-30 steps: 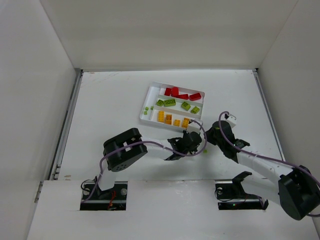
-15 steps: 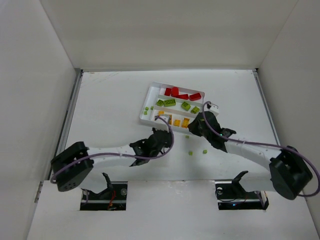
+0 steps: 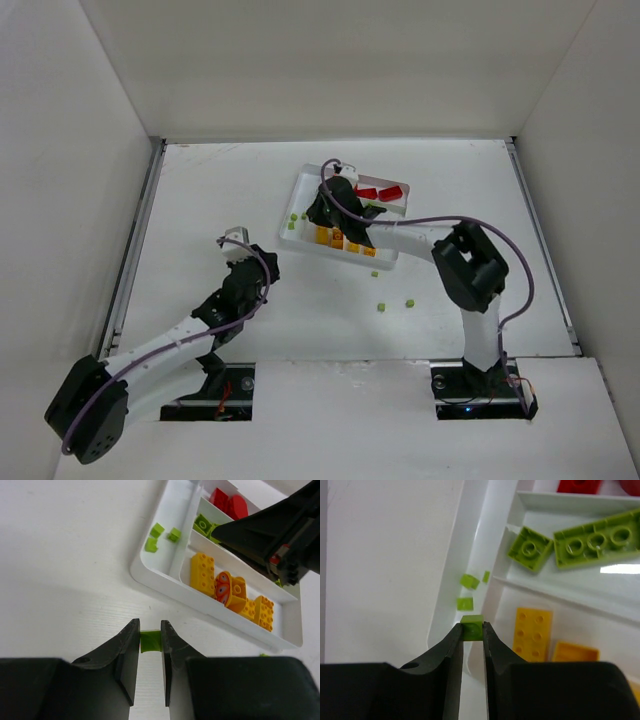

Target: Sort the legos into containers by color

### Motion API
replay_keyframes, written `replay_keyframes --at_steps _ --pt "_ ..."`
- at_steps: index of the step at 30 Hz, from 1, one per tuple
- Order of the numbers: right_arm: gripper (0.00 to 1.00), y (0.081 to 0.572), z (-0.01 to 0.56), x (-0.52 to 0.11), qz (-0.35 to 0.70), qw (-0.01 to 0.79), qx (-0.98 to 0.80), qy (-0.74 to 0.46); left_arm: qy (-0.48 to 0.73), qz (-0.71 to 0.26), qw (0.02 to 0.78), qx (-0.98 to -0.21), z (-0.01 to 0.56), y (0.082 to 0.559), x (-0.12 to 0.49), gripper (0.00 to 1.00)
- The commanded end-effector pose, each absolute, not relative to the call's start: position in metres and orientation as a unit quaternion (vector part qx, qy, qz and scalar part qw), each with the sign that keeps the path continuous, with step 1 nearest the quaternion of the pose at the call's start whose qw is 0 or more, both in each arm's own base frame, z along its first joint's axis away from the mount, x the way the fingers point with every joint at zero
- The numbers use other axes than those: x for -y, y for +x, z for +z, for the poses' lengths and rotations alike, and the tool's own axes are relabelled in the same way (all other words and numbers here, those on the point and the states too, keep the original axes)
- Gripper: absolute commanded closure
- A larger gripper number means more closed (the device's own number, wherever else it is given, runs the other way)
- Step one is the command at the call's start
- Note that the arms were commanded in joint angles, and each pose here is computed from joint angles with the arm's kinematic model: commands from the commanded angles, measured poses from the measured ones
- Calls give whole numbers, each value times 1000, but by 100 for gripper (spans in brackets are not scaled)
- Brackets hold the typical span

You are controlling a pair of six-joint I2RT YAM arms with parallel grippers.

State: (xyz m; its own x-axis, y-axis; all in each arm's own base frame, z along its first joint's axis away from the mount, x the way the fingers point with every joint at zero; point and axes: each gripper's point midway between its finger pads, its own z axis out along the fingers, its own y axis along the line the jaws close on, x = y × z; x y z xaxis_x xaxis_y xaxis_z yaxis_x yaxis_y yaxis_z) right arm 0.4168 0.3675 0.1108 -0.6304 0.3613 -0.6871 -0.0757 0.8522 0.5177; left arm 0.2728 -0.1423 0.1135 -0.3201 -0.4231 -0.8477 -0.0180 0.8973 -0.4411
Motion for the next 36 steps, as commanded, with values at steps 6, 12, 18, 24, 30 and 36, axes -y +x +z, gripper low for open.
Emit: replay_keyframes --at_steps 6,12,18,24,30,36 --pt "78 462 119 -408 250 437 -862 63 -166 -201 567 -782 110 275 131 84" --pt "62 474 114 -405 220 443 -866 77 -166 -201 563 -784 108 277 133 84" --pt "57 471 136 -395 216 461 -857 79 -160 -205 560 -787 113 284 142 84" --pt "67 446 184 -365 262 491 -826 90 -140 -202 565 -787 140 308 161 84" --pt "80 396 198 -314 274 503 -814 97 -112 -181 553 -805 145 362 190 84" --pt "77 343 171 -272 275 494 -818 100 -104 -166 554 -809 138 418 208 84"
